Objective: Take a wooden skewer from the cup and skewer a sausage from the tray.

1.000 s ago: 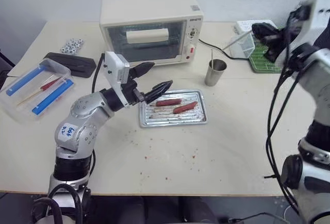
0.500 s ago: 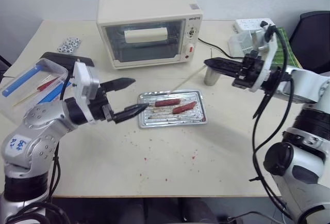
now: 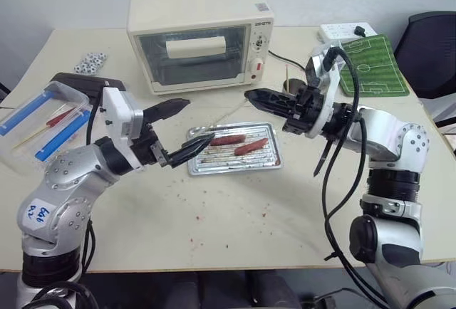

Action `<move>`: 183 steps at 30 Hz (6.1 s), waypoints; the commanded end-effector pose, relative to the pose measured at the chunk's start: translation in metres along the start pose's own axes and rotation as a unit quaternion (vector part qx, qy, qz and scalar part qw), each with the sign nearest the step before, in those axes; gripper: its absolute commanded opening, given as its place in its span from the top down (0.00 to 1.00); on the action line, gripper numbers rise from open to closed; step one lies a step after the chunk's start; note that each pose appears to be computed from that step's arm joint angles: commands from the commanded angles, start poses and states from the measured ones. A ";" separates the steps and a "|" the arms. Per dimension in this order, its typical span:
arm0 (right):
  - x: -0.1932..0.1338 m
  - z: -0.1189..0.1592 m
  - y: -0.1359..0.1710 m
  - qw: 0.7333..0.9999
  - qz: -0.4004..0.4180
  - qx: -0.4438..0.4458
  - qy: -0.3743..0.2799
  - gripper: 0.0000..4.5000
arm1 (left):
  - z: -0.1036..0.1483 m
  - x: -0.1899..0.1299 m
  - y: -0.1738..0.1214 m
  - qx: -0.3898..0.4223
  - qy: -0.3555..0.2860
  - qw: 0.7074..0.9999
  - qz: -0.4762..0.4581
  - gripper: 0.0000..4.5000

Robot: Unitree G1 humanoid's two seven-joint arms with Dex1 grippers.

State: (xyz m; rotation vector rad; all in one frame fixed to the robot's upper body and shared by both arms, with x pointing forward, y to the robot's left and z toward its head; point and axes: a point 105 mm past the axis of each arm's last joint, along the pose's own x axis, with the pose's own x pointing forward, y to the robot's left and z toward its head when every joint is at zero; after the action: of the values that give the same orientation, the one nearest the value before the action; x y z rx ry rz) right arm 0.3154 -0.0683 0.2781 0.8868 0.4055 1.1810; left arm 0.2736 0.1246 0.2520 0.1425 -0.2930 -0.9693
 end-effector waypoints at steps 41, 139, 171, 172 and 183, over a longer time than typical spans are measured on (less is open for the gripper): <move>0.000 0.004 0.021 0.999 0.022 -0.028 -0.040 1.00 | 0.000 0.014 0.004 -0.001 -0.026 0.999 -0.026 0.80; 0.005 -0.014 -0.148 0.701 -0.069 -0.578 0.411 0.82 | 0.003 -0.041 0.005 0.007 0.092 0.996 -0.006 1.00; -0.008 0.013 -0.099 0.681 -0.033 -0.629 0.372 0.82 | -0.003 -0.040 0.017 0.004 0.110 0.993 -0.040 1.00; -0.010 0.015 -0.090 0.674 -0.017 -0.639 0.370 0.82 | -0.006 -0.043 0.016 -0.003 0.120 0.992 -0.049 1.00; -0.022 0.010 -0.042 0.646 0.050 -0.660 0.379 0.82 | -0.017 -0.059 0.006 -0.015 0.180 0.976 -0.123 1.00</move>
State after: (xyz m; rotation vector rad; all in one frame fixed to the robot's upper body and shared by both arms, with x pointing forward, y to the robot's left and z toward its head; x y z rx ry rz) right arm 0.3509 -0.0971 0.2349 -0.9325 0.0776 1.4619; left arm 0.2522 0.1751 0.2211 0.2926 0.0960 -1.1663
